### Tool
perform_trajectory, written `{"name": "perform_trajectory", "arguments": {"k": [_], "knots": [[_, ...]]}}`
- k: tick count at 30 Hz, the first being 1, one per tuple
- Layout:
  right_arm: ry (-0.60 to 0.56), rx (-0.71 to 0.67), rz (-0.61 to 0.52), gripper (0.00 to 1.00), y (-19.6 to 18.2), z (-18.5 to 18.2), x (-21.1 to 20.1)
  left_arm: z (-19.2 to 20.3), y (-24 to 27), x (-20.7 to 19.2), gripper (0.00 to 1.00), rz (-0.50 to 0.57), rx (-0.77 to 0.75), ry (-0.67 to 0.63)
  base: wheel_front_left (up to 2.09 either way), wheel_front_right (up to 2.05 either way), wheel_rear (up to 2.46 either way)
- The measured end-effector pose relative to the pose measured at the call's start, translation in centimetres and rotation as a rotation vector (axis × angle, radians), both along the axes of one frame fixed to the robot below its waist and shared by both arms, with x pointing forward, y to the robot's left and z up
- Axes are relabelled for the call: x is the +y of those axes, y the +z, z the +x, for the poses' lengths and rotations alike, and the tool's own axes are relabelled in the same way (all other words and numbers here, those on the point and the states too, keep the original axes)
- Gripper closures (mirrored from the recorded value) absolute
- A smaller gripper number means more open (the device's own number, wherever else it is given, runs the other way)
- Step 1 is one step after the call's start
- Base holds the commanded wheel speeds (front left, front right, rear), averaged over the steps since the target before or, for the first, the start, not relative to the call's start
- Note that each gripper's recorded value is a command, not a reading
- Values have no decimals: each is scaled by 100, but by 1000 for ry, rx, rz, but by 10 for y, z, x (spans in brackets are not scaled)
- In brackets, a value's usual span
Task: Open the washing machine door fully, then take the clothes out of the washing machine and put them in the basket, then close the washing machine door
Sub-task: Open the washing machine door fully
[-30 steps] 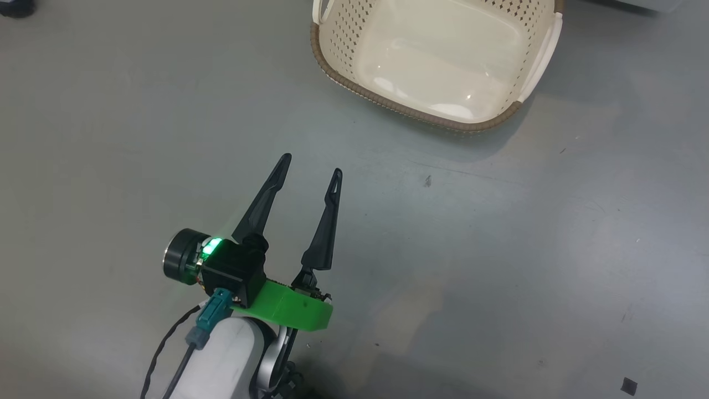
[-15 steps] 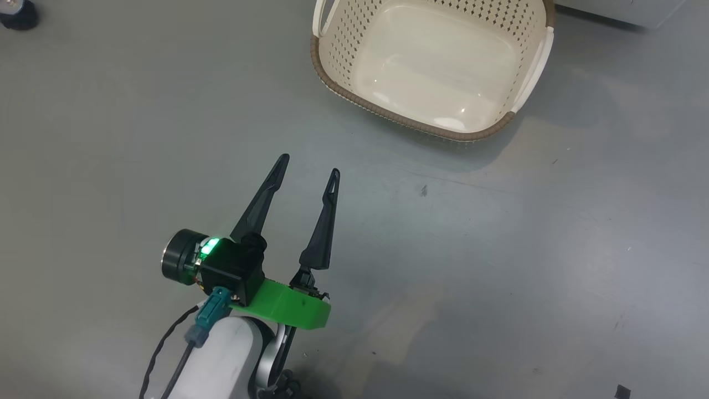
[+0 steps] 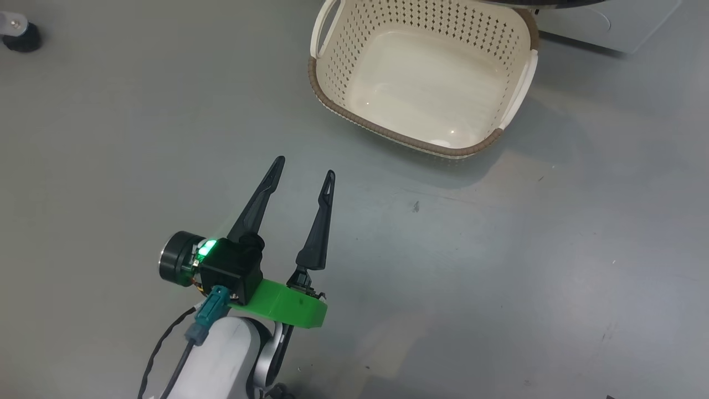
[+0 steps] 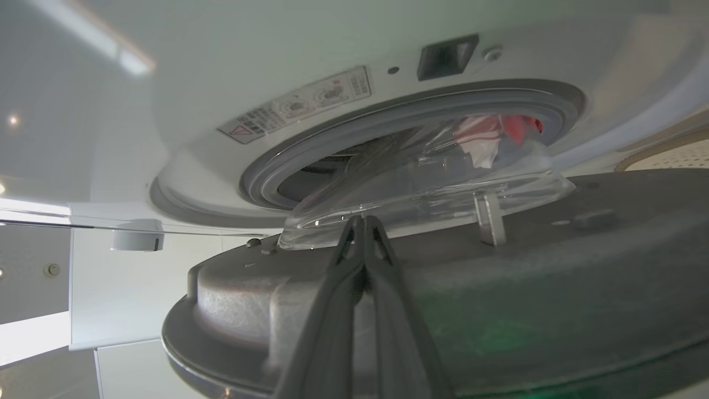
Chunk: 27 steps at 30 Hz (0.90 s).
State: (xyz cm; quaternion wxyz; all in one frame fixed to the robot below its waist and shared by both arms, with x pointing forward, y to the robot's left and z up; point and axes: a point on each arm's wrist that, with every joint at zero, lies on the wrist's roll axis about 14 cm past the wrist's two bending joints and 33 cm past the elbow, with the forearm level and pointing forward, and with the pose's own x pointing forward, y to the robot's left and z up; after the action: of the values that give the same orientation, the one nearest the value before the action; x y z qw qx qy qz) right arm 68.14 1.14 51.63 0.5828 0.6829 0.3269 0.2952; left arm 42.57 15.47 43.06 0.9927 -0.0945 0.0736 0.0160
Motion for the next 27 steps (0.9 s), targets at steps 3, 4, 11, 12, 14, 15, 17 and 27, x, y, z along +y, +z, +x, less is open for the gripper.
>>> {"name": "perform_trajectory", "arguments": {"k": [3,4,11,12,14,15,17,27], "knots": [[9,10,1,100,0,-5,2,-1,4,0,0,4,-10,-1,0,0,0],[14,13,1,100,0,-7,2,-1,6,0,0,7,-14,-2,0,0,0],[43,34,0,100,0,-24,8,-3,14,1,0,17,-35,-1,0,0,0],[49,39,0,100,0,-27,10,-4,16,1,0,17,-39,0,0,0,0],[65,57,16,100,-1,-34,16,-5,19,2,0,19,-46,2,0,0,0],[79,66,27,100,-1,-38,21,-5,20,3,0,21,-49,4,0,0,0],[115,84,36,100,-3,-50,31,-7,22,3,0,23,-55,5,0,0,0],[163,113,15,100,-5,-81,40,-13,33,-3,0,18,-80,-9,0,0,0]]}}
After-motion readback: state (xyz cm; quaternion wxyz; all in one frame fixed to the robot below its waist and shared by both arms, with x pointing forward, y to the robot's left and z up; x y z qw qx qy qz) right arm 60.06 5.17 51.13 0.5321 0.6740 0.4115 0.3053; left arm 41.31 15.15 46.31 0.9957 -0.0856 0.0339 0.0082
